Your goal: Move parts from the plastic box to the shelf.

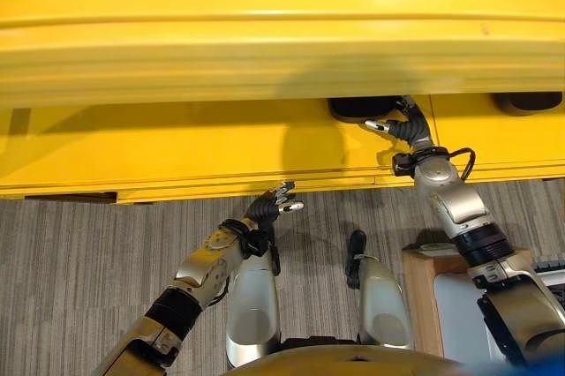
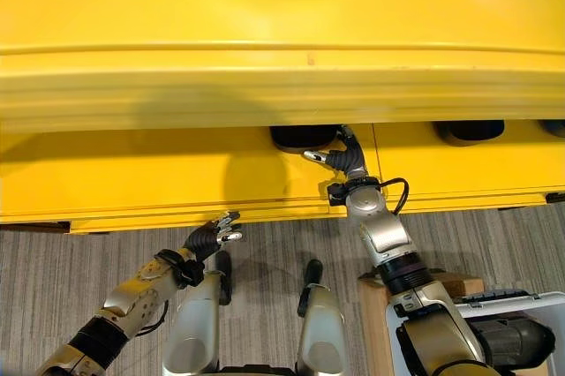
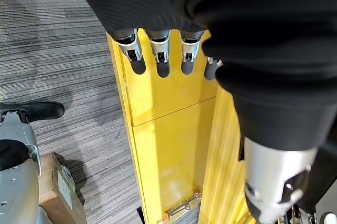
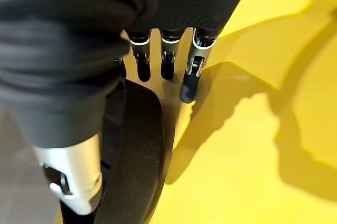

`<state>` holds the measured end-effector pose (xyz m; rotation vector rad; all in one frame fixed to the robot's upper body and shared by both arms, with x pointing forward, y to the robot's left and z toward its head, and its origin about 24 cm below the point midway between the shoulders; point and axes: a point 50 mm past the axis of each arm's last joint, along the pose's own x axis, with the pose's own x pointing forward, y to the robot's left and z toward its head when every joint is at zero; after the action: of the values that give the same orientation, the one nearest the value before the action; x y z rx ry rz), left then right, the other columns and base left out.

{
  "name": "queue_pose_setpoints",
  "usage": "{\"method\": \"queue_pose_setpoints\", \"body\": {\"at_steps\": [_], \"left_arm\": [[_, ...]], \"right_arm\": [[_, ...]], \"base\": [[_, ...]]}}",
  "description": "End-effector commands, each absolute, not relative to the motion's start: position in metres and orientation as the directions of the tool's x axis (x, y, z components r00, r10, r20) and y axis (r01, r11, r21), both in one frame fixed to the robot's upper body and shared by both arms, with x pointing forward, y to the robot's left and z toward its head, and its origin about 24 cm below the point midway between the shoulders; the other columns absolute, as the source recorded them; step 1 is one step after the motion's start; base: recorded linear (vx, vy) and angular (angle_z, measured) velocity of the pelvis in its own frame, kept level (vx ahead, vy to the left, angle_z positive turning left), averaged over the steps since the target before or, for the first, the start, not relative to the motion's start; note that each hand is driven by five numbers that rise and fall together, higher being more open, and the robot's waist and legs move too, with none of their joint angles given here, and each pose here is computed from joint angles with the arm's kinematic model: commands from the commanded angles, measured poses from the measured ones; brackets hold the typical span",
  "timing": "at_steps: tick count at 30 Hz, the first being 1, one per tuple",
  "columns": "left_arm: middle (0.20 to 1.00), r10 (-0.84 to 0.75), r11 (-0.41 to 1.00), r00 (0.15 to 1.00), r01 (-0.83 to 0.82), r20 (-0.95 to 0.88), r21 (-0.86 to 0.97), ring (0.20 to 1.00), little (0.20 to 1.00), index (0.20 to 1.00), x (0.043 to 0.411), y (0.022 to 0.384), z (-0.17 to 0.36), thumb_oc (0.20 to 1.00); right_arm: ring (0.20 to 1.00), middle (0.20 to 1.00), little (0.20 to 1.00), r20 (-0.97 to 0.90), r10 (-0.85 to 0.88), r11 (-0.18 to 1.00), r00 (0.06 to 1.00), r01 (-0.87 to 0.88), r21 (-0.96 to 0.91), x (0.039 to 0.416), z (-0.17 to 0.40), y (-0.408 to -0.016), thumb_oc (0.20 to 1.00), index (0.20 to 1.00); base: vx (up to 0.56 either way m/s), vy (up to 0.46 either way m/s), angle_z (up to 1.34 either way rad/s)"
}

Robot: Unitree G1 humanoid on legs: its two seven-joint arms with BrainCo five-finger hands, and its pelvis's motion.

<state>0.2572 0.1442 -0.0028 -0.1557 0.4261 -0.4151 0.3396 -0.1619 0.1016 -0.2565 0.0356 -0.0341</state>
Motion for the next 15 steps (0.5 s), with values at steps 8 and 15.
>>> {"method": "queue_pose_setpoints", "body": {"at_steps": [8,15], "left_arm": [[1.0,-0.459,0.876,0.873,0.415,-0.163,-0.246,1.0,1.0,1.0,0.264,0.126,0.035,1.0],[1.0,-0.423,0.885,0.889,0.364,-0.174,-0.29,1.0,1.0,1.0,0.254,0.136,0.025,1.0]], "right_arm": [[1.0,1.0,1.0,-0.266,-0.185,0.975,0.946,0.142,-0.173,0.303,0.02,-0.147,1.0,1.0],[1.0,1.0,1.0,-0.158,-0.269,0.96,0.95,0.251,-0.123,0.29,0.032,-0.173,1.0,1.0]], "base": [[0.01,0.023,0.0],[0.03,0.038,-0.06]]}}
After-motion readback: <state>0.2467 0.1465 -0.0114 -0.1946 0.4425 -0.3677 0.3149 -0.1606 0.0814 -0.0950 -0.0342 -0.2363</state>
